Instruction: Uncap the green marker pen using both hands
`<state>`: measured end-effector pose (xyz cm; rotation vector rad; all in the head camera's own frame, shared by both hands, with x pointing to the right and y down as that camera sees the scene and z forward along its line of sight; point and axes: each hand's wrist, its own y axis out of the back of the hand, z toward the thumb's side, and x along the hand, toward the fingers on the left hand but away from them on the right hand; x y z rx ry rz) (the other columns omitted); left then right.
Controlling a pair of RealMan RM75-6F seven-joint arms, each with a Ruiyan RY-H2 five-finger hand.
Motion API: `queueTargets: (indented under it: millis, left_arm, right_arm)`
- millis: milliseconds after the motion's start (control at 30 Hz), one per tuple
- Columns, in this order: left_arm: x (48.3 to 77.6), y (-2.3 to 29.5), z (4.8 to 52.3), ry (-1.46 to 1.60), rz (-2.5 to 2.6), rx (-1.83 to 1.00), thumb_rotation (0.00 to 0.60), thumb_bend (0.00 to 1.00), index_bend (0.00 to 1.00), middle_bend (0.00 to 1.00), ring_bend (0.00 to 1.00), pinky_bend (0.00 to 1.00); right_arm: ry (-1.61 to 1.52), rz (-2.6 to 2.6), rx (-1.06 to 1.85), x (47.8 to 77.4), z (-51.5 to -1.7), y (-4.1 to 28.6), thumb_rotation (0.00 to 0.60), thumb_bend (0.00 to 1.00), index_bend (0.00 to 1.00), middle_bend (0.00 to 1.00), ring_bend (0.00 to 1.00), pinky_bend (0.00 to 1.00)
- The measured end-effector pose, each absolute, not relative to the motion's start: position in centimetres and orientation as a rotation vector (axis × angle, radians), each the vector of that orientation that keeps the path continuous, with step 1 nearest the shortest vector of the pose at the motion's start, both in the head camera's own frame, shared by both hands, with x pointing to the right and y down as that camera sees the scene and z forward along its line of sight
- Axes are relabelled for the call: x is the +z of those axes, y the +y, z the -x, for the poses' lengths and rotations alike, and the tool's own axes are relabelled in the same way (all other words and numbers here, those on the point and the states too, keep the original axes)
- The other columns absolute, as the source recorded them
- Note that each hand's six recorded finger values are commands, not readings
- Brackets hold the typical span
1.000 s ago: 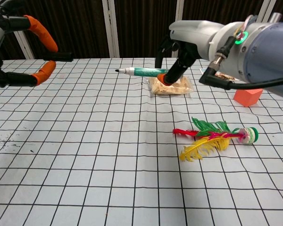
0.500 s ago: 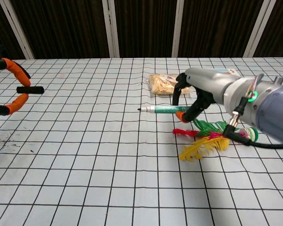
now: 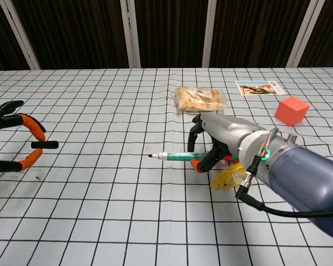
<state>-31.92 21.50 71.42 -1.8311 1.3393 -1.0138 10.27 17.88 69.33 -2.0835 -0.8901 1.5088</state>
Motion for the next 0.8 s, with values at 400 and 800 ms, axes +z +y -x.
queueTargets:
  millis: [400, 800]
  left_arm:
    - [73.1, 21.9, 31.1, 1.255, 1.903, -1.034, 0.600, 0.46, 0.08, 0.04, 0.00, 0.00]
    - [68.8, 20.5, 31.4, 1.301, 1.844, -0.919, 0.600, 0.45, 0.06, 0.01, 0.00, 0.00]
  right_arm:
    - [-0.853, 2.048, 1.553, 70.9, -10.1, 17.8, 0.600, 0.28, 0.29, 0.06, 0.11, 0.00]
    - [-0.831, 2.054, 1.543, 68.7, -10.3, 17.2, 0.600, 0.23, 0.10, 0.06, 0.09, 0.00]
